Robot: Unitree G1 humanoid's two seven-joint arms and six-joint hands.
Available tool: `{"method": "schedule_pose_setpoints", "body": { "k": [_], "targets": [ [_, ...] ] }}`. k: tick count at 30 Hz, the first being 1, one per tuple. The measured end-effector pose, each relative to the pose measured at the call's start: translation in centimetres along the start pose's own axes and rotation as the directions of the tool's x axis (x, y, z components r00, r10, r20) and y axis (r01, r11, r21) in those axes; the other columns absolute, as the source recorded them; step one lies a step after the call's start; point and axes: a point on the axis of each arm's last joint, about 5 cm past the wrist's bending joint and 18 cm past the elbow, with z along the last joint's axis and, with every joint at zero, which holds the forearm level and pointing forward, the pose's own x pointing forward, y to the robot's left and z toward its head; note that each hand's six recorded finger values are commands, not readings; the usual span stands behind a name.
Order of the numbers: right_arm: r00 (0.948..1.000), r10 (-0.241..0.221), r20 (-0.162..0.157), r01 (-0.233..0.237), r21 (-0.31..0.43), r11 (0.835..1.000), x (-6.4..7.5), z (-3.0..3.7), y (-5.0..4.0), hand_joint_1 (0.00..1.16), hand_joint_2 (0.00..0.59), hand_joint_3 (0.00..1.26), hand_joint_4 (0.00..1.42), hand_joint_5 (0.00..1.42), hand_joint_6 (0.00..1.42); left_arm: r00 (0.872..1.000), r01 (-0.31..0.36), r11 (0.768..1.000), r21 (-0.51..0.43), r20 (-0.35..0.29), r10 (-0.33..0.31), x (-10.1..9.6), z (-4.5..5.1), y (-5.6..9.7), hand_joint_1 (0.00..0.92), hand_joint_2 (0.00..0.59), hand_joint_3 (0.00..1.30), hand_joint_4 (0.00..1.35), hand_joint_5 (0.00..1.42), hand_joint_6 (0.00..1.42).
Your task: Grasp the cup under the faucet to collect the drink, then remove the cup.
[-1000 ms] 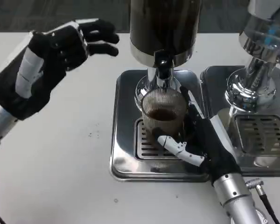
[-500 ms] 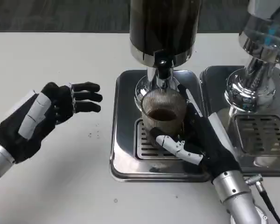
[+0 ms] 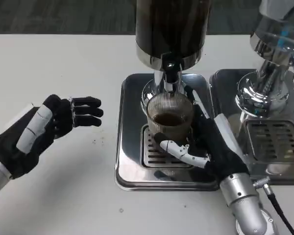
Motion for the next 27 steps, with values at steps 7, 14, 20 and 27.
{"method": "schedule_pose_setpoints", "body": {
  "k": [7,14,20,27],
  "targets": [
    [0.9996,-0.026,-0.004,0.026,-0.029,0.999,0.3,0.27,0.45,0.69,0.204,0.03,0.11,0.24,0.36,1.0,-0.009,1.0,-0.001,-0.008,0.009,-0.2,-0.11,0.0,0.0,0.135,0.4,0.38,0.39,0.25],
    [0.999,-0.042,-0.018,0.041,-0.029,0.999,0.4,0.52,1.06,0.71,0.201,0.18,0.28,0.42,0.63,1.0,-0.01,1.0,-0.003,-0.014,0.01,-0.4,-0.22,0.0,0.0,0.135,0.41,0.38,0.4,0.27],
    [0.9979,-0.063,-0.017,0.062,-0.03,0.998,0.7,0.55,1.26,0.72,0.2,0.3,0.43,0.58,0.88,1.0,-0.011,1.0,-0.002,-0.017,0.011,-0.5,-0.23,0.0,0.0,0.127,0.41,0.4,0.41,0.29],
    [0.9957,-0.092,0.003,0.092,-0.033,0.995,0.4,0.37,2.05,0.73,0.204,0.35,0.49,0.65,0.99,1.0,-0.014,1.0,-0.004,-0.022,0.014,-0.7,-0.33,0.0,0.0,0.127,0.41,0.4,0.41,0.29]
  ]
}}
